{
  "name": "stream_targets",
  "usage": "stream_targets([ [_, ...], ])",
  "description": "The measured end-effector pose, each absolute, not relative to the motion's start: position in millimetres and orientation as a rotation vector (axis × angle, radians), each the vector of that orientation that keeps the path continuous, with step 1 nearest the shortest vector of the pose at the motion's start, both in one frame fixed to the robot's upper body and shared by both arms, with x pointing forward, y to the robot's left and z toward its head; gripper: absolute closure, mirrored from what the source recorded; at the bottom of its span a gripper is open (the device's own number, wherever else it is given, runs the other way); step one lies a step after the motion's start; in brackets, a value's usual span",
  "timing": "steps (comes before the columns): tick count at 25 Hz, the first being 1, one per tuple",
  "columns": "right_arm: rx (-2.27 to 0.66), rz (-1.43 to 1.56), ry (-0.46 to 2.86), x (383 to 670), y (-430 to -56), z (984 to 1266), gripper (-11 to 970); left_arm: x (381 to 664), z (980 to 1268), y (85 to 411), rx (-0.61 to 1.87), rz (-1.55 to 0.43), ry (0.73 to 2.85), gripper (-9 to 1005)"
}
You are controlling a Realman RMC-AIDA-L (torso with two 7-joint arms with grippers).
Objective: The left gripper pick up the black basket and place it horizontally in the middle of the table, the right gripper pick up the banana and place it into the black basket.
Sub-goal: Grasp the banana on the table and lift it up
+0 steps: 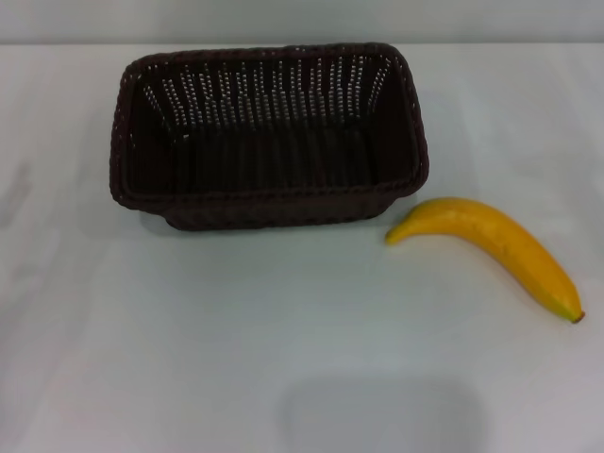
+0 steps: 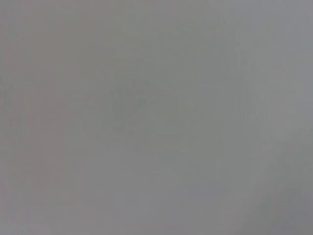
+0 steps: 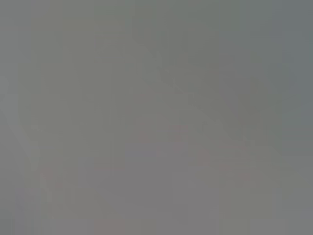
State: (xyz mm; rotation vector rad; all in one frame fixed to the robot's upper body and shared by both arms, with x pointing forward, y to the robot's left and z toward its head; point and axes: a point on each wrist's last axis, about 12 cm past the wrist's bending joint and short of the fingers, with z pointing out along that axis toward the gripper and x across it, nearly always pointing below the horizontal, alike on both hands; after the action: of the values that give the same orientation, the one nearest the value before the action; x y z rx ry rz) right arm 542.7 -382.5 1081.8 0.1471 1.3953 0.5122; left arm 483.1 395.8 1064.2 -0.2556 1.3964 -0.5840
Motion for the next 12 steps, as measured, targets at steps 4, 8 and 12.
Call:
stream_targets([
  [4,-0.076,0.645,1.453,547.2,-391.7,1116.8,149,464.5,1048.7,396.5,-0.302,-0.442,1.349,108],
  [8,-0.359,0.738,1.639,558.4,-390.6,1156.5,149,460.7,1038.1,393.6,-0.344,-0.372,1.357,108],
  [12,-0.625,0.712,1.846,561.2,-368.0,1184.5,150,463.9,1034.1,388.7,-0.349,-0.340,1.365,108],
])
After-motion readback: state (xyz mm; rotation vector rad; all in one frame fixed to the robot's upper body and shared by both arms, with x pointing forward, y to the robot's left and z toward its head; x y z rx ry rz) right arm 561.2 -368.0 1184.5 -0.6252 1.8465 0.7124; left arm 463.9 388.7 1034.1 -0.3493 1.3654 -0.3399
